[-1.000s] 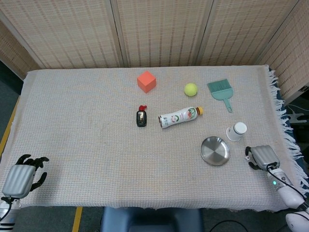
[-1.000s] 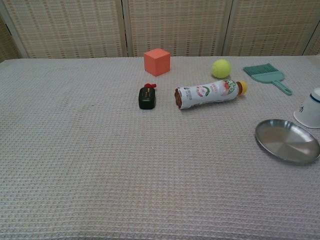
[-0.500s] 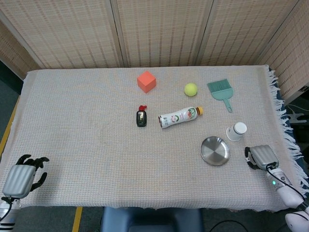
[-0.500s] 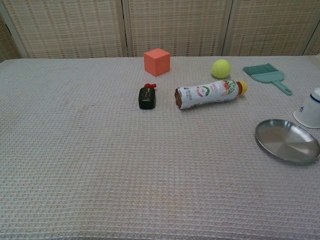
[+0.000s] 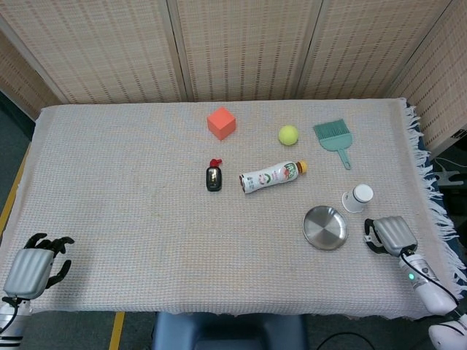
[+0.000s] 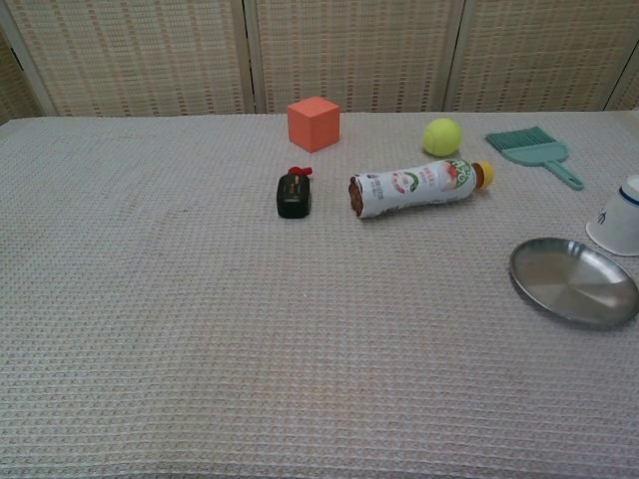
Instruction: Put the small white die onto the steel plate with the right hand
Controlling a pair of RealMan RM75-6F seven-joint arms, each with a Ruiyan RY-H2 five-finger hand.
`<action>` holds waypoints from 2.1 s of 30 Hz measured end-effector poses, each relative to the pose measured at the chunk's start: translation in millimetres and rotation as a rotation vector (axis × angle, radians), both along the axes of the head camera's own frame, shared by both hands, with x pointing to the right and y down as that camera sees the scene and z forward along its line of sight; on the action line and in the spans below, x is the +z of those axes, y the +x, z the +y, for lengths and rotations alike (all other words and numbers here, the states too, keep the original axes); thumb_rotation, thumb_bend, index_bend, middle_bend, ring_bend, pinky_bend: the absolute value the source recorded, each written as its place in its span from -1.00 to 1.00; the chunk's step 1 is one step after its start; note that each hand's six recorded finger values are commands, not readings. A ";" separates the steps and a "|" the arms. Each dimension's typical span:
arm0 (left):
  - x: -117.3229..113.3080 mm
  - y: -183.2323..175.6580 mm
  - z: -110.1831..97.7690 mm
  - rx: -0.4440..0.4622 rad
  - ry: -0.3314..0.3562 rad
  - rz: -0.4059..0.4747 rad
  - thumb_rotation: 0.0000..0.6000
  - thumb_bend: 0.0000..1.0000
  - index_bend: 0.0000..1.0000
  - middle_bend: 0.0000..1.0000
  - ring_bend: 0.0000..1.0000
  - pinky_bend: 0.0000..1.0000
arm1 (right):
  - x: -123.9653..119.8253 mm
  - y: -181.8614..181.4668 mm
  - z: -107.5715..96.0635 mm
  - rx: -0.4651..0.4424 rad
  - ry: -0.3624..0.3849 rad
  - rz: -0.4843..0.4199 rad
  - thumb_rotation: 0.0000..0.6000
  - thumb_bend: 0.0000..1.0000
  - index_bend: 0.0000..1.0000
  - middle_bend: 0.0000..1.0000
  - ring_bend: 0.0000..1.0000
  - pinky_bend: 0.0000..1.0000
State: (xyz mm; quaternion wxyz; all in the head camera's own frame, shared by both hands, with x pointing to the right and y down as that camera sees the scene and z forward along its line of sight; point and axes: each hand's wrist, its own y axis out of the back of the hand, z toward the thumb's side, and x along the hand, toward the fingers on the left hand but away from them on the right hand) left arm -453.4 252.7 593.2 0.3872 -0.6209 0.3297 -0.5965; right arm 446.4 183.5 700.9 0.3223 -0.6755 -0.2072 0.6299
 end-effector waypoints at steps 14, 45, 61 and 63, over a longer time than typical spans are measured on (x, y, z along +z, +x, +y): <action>-1.0 -0.6 -0.1 -0.002 0.003 -0.002 1.00 -0.27 -0.30 -0.04 -0.11 -0.55 | -12.9 -52.9 -25.4 -0.081 -0.016 -0.095 1.00 -0.64 0.02 0.50 0.45 0.90; -0.1 -0.4 0.6 -0.003 -0.005 -0.007 1.00 -0.26 -0.30 0.01 -0.10 -0.55 | -15.7 6.7 -53.6 0.021 0.232 0.002 1.00 -0.89 -0.63 -0.62 -0.96 -0.46; 0.8 -1.9 0.2 -0.006 -0.007 -0.007 1.00 -0.26 -0.30 0.03 -0.10 -0.55 | 8.5 17.8 -56.4 0.089 0.236 -0.070 1.00 -0.64 -0.43 -0.62 -0.96 -0.42; 1.3 -2.1 0.5 -0.006 -0.009 -0.009 1.00 -0.27 -0.30 0.03 -0.10 -0.55 | 6.1 12.8 -58.0 0.079 0.255 -0.094 1.00 -0.64 -0.43 -0.62 -0.96 -0.42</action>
